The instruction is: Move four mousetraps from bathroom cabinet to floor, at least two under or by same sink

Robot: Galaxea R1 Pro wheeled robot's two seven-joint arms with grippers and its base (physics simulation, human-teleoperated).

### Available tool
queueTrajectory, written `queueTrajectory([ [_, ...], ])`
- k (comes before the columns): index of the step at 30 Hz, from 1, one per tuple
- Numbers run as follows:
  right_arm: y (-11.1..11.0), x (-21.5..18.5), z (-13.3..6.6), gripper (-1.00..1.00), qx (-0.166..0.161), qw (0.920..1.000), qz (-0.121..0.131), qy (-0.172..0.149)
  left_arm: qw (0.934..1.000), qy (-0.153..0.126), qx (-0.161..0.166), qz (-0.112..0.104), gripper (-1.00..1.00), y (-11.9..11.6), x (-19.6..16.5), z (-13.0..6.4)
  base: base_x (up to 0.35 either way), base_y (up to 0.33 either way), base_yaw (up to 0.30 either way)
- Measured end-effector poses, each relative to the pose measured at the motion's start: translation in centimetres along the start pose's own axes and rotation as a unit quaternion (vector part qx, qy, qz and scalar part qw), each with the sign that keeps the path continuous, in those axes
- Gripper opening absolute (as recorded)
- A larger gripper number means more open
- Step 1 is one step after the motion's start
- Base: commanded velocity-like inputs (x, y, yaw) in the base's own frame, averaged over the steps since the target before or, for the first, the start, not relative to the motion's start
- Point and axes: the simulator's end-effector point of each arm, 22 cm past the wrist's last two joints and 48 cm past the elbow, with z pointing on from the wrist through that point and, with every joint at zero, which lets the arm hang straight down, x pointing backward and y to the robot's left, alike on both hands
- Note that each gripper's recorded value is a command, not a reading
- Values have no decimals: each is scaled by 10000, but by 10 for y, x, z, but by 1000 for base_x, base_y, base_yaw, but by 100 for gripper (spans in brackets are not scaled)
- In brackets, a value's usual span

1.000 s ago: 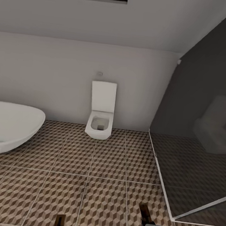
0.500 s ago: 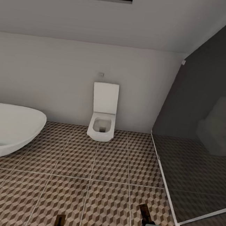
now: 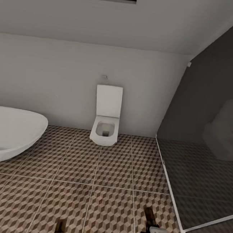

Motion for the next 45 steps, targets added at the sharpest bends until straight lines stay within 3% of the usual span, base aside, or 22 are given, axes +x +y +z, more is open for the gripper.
queueTrajectory([
  [15, 1, -11, 7, -100, 58, 10000, 9, -48, 9999, -65, -136, -46, -100, 10, -14, 13, 0, 0, 0],
  [21, -10, -18, 12, -100, 168, 9997, -180, -66, 9999, -79, -154, -3, -100, 17, -21, 20, 0, 0, 0],
  [30, -6, -31, 20, -100, 249, 9988, -398, -111, 9996, -258, -73, -107, -100, -3, -55, 40, 0, 0, 0],
  [31, 1, -20, 29, -100, 278, 9931, -915, 678, 9992, 411, -28, -12, -100, -13, -66, 63, 0, 0, 0],
  [32, 17, -24, 34, -100, 206, 9811, -1208, 1500, 9970, 771, 2, 106, -100, -18, -132, 99, 0, 0, 0],
  [33, 40, -73, 43, -100, 63, 9851, -1127, 1299, 9981, 594, 51, 123, -100, -23, -227, 111, 0, 0, 0],
  [34, 67, -160, 48, -100, -133, 9954, -811, 487, 9979, 624, 106, 168, -100, -25, -297, 97, 0, 0, 0],
  [35, 81, -216, 42, -100, -253, 9977, -626, -55, 9985, 506, 111, 155, -100, -25, -316, 93, 0, 0, 0],
  [38, 80, -222, 44, -100, -228, 9972, -714, 84, 9977, 637, 111, 181, -100, -27, -318, 99, 0, 0, 0],
  [45, 79, -253, 50, -100, -188, 9968, -772, -4, 9978, 616, 64, 222, -100, -23, -342, 109, 0, 0, 0],
])
